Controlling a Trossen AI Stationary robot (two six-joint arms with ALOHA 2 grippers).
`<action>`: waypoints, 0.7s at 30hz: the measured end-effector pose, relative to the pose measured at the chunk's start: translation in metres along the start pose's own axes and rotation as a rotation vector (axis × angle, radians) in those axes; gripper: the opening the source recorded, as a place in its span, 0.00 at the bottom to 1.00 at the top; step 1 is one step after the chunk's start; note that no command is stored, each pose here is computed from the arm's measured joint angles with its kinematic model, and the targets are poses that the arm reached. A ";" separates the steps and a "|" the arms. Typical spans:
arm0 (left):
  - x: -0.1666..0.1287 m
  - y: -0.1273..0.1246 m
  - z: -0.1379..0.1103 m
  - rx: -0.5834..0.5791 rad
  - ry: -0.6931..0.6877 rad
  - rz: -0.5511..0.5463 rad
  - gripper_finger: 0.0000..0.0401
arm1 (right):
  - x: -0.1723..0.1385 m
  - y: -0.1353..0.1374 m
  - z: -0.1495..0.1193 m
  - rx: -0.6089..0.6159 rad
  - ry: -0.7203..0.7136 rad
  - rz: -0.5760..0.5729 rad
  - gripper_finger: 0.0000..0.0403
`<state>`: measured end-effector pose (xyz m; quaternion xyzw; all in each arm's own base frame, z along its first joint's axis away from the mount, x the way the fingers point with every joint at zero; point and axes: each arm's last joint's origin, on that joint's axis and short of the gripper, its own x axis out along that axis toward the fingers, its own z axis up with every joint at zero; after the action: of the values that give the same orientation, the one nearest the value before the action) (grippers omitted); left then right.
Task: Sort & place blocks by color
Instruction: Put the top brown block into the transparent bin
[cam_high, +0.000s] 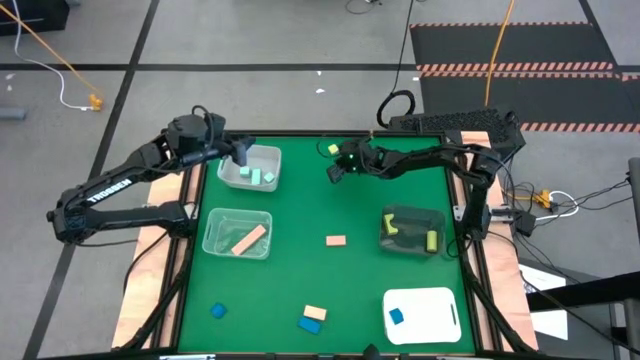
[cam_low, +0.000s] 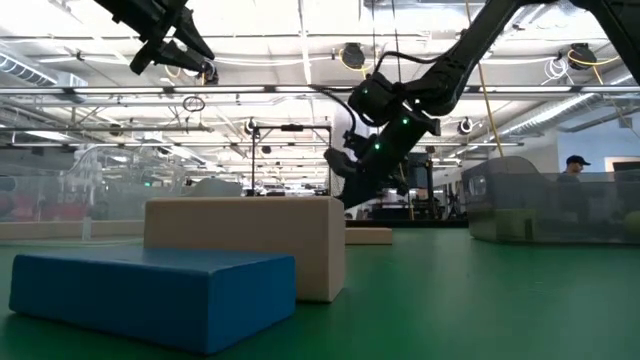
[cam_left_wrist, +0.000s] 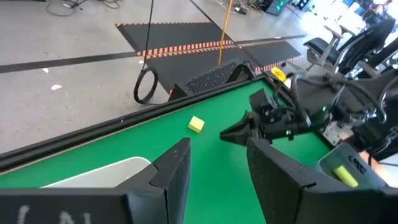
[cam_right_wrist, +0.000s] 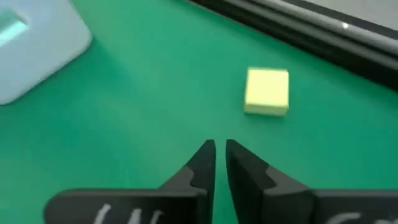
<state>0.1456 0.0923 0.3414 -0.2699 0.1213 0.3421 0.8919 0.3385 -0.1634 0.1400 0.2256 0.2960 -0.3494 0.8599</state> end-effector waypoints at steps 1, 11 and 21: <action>0.000 0.000 0.000 0.008 0.002 -0.001 0.40 | -0.001 0.000 0.002 -0.006 -0.009 0.008 0.10; 0.000 0.000 -0.001 0.098 0.006 0.000 0.40 | -0.002 0.003 0.008 0.135 0.019 0.199 0.46; -0.001 0.007 -0.014 0.205 0.147 0.056 0.40 | -0.024 0.059 -0.018 -0.087 0.242 0.715 0.54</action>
<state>0.1398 0.0880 0.3280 -0.1982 0.2284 0.3321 0.8935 0.3617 -0.1028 0.1542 0.3176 0.3123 0.0145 0.8952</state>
